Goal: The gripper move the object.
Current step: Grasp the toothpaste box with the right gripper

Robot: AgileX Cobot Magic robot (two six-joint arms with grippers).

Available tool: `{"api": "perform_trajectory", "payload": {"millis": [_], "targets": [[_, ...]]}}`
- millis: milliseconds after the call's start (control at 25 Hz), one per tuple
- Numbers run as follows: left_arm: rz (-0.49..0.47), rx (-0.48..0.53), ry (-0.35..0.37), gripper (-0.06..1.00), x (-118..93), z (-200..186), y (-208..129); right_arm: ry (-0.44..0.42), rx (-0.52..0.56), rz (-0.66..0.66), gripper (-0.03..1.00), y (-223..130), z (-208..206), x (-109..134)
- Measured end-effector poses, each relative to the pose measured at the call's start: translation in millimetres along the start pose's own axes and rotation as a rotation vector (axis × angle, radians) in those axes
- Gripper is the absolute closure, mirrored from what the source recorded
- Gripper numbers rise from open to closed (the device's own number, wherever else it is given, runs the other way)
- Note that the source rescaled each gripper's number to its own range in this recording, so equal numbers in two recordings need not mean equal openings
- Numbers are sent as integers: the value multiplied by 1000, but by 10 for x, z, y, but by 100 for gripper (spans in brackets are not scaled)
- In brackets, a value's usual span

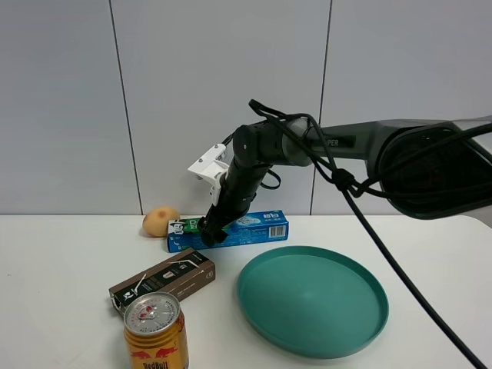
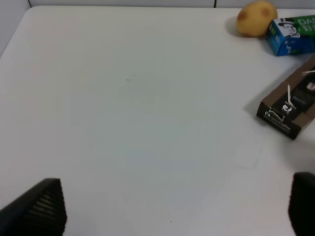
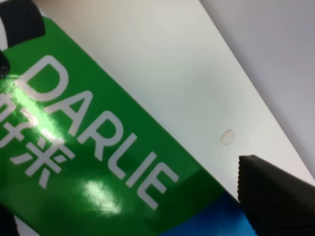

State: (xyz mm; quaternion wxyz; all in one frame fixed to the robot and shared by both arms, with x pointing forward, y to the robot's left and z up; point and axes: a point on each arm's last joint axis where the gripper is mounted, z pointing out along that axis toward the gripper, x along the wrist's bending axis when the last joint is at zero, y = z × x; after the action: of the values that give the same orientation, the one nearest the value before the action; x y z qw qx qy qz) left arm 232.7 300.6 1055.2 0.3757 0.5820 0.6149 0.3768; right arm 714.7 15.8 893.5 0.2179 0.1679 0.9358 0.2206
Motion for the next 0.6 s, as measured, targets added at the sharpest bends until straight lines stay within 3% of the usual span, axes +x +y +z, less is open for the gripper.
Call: {"api": "perform_trajectory", "payload": {"millis": [160, 400, 600], "targets": [[0, 0, 0, -6, 0, 0, 0, 26, 31, -116, 6, 1, -71, 2], [0, 0, 0, -6, 0, 0, 0, 47, 41, -402, 6, 28, -181, -14], [0, 0, 0, -6, 0, 0, 0, 5, 5, -443, 6, 75, -196, -50]]}}
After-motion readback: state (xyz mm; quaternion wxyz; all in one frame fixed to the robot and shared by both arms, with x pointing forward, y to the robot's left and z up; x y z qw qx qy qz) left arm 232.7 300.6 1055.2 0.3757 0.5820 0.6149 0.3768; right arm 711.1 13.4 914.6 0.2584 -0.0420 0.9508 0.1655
